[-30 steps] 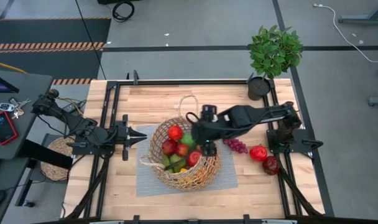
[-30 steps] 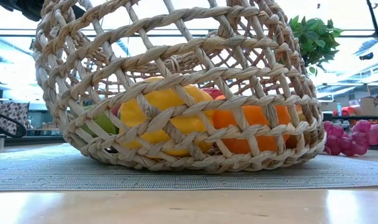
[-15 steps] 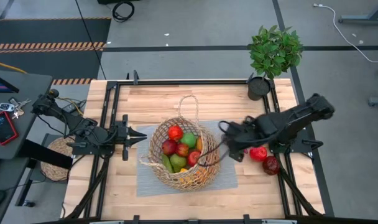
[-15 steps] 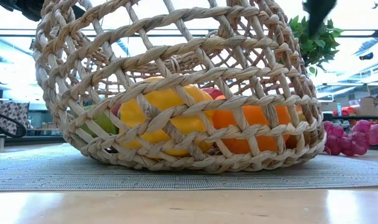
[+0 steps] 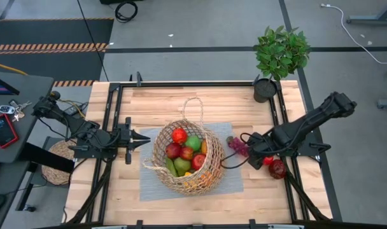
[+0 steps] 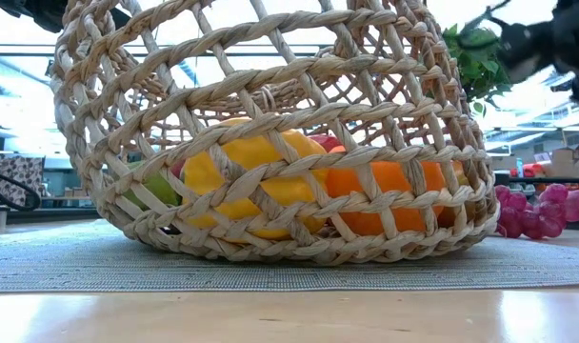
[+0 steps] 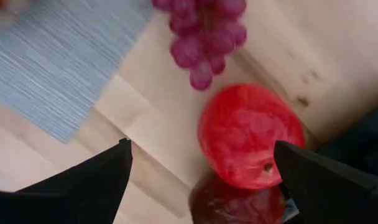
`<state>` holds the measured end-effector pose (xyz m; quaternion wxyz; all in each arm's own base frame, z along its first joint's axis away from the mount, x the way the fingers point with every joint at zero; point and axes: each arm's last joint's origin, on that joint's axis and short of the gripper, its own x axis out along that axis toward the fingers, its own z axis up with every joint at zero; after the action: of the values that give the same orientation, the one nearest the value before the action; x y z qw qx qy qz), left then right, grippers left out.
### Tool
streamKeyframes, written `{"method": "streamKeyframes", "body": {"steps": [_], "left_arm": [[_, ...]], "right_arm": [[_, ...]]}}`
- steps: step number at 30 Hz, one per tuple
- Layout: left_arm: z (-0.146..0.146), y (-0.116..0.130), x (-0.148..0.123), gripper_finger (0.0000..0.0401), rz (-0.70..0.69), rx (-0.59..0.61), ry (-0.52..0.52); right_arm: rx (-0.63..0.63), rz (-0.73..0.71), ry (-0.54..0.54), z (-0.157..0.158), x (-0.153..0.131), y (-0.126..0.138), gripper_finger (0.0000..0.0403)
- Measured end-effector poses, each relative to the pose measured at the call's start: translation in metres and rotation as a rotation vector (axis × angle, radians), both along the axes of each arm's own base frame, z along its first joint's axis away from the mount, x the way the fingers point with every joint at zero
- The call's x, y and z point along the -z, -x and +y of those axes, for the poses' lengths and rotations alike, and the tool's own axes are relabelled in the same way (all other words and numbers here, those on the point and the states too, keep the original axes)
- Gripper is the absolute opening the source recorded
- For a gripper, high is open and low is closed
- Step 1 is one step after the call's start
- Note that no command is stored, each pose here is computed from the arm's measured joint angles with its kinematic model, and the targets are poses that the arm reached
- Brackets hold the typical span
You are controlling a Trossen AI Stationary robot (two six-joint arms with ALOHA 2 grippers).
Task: Build produce basket
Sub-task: Put the red apple into the basket
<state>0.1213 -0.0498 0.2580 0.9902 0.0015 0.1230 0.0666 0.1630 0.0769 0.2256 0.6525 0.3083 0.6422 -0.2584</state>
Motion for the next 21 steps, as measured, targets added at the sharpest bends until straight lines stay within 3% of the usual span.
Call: {"method": "streamKeyframes", "body": {"steps": [8, 21], "left_arm": [[0.000, 0.000, 0.000, 0.0048, 0.000, 0.000, 0.000], [0.000, 0.000, 0.000, 0.0048, 0.001, 0.000, 0.000]], "right_arm": [[0.022, 0.095, 0.003, -0.004, 0.024, 0.012, 0.0398], [0.026, 0.096, -0.009, -0.007, 0.050, 0.017, 0.0389]]}}
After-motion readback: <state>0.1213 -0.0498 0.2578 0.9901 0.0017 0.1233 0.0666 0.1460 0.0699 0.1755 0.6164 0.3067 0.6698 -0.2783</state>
